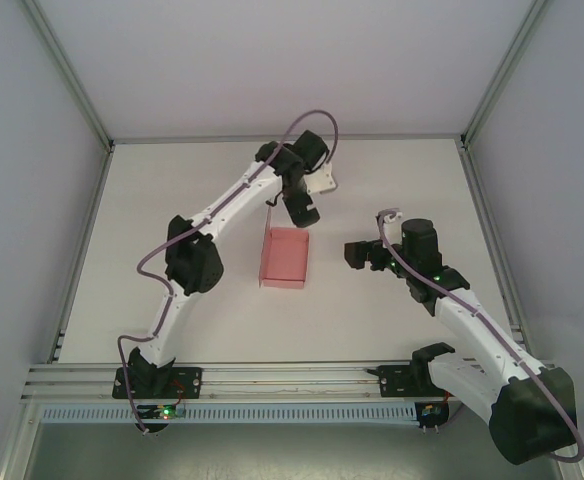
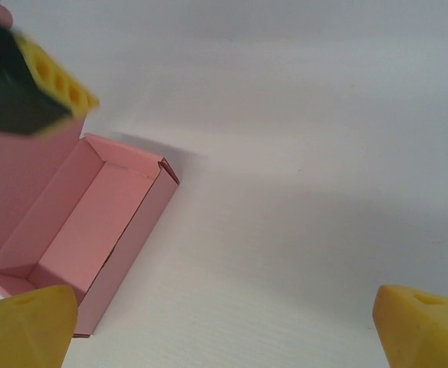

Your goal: Assemble paper box

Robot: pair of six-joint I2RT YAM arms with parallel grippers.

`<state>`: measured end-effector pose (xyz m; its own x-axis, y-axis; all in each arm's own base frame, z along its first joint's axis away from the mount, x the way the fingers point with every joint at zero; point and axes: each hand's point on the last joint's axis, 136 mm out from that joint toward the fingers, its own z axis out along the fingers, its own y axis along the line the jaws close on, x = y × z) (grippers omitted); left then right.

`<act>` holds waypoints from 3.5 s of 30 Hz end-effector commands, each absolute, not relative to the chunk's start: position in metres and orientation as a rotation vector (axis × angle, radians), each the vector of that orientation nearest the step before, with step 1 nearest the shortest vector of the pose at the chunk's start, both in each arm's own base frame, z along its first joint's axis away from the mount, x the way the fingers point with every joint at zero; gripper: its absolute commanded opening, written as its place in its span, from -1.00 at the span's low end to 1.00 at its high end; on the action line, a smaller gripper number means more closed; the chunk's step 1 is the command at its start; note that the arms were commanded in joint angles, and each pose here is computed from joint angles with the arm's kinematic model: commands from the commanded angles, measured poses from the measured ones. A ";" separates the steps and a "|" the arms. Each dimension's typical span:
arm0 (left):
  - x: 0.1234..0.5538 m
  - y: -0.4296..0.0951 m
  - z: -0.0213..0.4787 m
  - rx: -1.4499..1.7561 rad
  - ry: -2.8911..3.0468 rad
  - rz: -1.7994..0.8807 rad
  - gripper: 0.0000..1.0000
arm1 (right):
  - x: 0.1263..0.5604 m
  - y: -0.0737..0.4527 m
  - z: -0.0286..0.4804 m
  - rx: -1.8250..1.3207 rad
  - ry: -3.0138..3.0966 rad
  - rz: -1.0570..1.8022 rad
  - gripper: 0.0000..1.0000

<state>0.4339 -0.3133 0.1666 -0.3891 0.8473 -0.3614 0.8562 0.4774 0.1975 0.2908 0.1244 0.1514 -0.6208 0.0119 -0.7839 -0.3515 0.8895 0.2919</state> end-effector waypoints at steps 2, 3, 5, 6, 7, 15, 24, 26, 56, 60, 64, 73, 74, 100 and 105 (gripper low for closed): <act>0.444 -0.308 0.248 0.912 2.323 -0.139 1.00 | 0.296 0.138 0.161 -0.375 2.123 0.580 0.97; 0.443 -0.302 0.255 0.835 2.336 -0.151 1.00 | 0.297 0.142 0.161 -0.398 2.124 0.595 0.97; 0.443 -0.281 0.266 0.683 2.345 -0.145 1.00 | 0.300 0.151 0.162 -0.447 2.124 0.608 0.97; 0.442 -0.272 0.272 0.619 2.331 -0.135 1.00 | 0.302 0.156 0.160 -0.492 2.122 0.606 0.97; 0.440 -0.260 0.280 0.560 2.300 -0.121 1.00 | 0.303 0.162 0.158 -0.538 2.127 0.596 0.97; 0.371 -0.120 0.282 -0.097 2.170 -0.080 1.00 | 0.331 0.222 0.136 -0.864 2.182 0.587 0.96; 0.295 -0.072 0.182 -0.385 2.281 -0.136 0.99 | 0.377 0.273 0.091 -1.126 2.269 0.507 0.90; 0.290 -0.074 0.168 -0.393 2.322 -0.142 1.00 | 0.382 0.280 0.082 -1.157 2.286 0.487 0.88; 0.283 -0.078 0.137 -0.364 2.383 -0.149 1.00 | 0.398 0.285 0.060 -0.989 2.338 0.319 -0.95; 0.281 -0.074 0.140 -0.393 2.364 -0.146 1.00 | 0.407 0.260 0.071 -0.743 2.389 0.198 -1.00; 0.282 -0.090 0.143 -0.298 2.372 -0.235 1.00 | 0.399 0.247 0.069 -0.537 2.459 0.208 -1.00; 0.283 -0.110 0.140 -0.199 2.387 -0.346 1.00 | 0.367 0.212 0.064 -0.031 2.546 0.169 -1.00; 0.283 -0.113 0.140 -0.191 2.388 -0.365 1.00 | 0.365 0.210 0.066 0.005 2.533 0.169 -1.00; 0.295 -0.143 0.127 -0.110 2.404 -0.506 1.00 | 0.338 0.221 0.040 0.066 2.533 0.209 -0.65; 0.303 -0.147 0.120 -0.080 2.445 -0.484 1.00 | 0.335 0.224 0.045 0.030 2.522 0.222 -0.45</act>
